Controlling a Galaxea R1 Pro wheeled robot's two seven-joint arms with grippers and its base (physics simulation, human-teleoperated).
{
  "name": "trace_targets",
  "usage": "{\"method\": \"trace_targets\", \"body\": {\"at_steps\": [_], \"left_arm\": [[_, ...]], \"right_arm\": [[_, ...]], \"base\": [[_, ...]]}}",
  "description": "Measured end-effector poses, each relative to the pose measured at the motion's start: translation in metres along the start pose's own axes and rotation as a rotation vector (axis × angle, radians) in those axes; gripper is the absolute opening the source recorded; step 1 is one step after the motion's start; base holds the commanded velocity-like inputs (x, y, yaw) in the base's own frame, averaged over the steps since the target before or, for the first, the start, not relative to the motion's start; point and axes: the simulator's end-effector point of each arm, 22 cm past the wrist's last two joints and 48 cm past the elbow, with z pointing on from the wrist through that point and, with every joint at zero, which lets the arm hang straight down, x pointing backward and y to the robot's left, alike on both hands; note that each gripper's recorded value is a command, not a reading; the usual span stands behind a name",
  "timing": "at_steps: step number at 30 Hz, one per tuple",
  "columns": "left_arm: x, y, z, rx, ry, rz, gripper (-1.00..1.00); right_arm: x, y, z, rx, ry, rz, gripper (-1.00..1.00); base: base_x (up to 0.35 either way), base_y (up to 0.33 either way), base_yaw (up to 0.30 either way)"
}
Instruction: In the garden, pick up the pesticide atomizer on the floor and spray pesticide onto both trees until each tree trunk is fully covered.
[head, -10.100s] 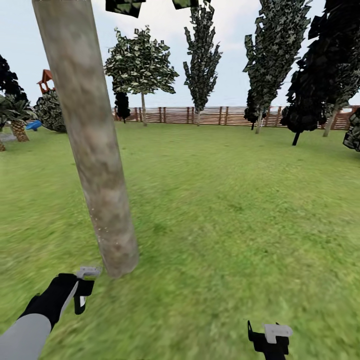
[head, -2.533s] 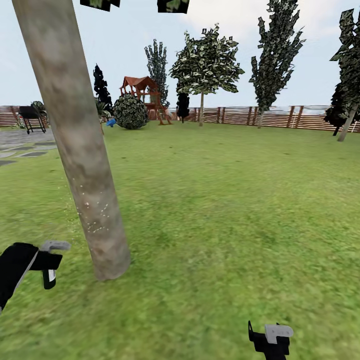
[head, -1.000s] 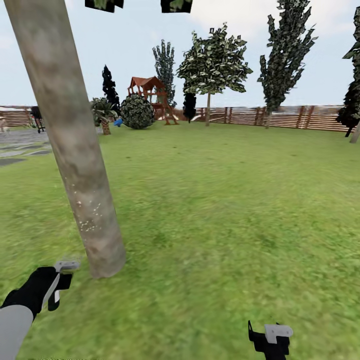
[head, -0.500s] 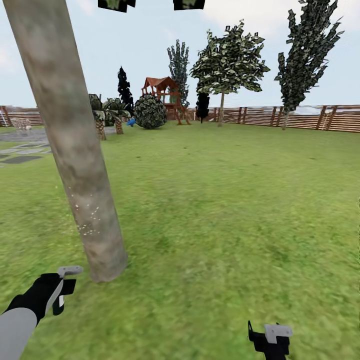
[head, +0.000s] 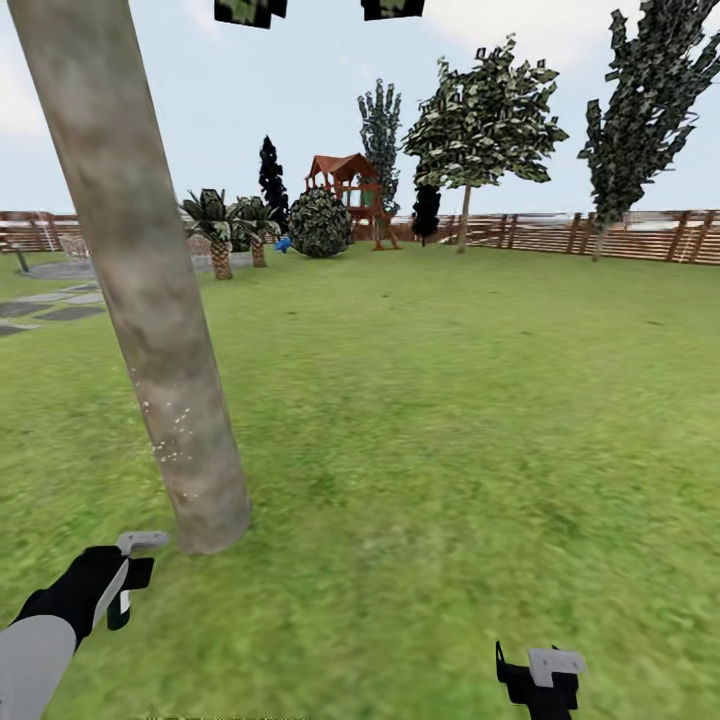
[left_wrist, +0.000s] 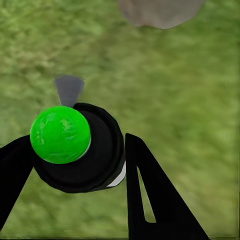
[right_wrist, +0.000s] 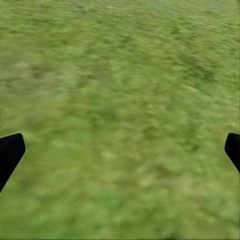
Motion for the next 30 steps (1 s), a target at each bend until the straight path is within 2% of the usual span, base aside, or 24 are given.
{"method": "trace_targets", "body": {"at_steps": [19, 30], "left_arm": [[0.0002, 0.0026, 0.0001, -0.004, 0.001, -0.001, -1.00], [0.0005, 0.0007, 0.0002, -0.001, 0.000, 0.001, -1.00]], "right_arm": [[0.0000, 0.0000, 0.0000, 0.000, 0.000, 0.000, 1.00], [0.0000, 0.0000, 0.0000, 0.000, 0.000, 0.000, 1.00]], "base": [[0.090, -0.272, 0.274], [0.240, -0.191, 0.014]]}}
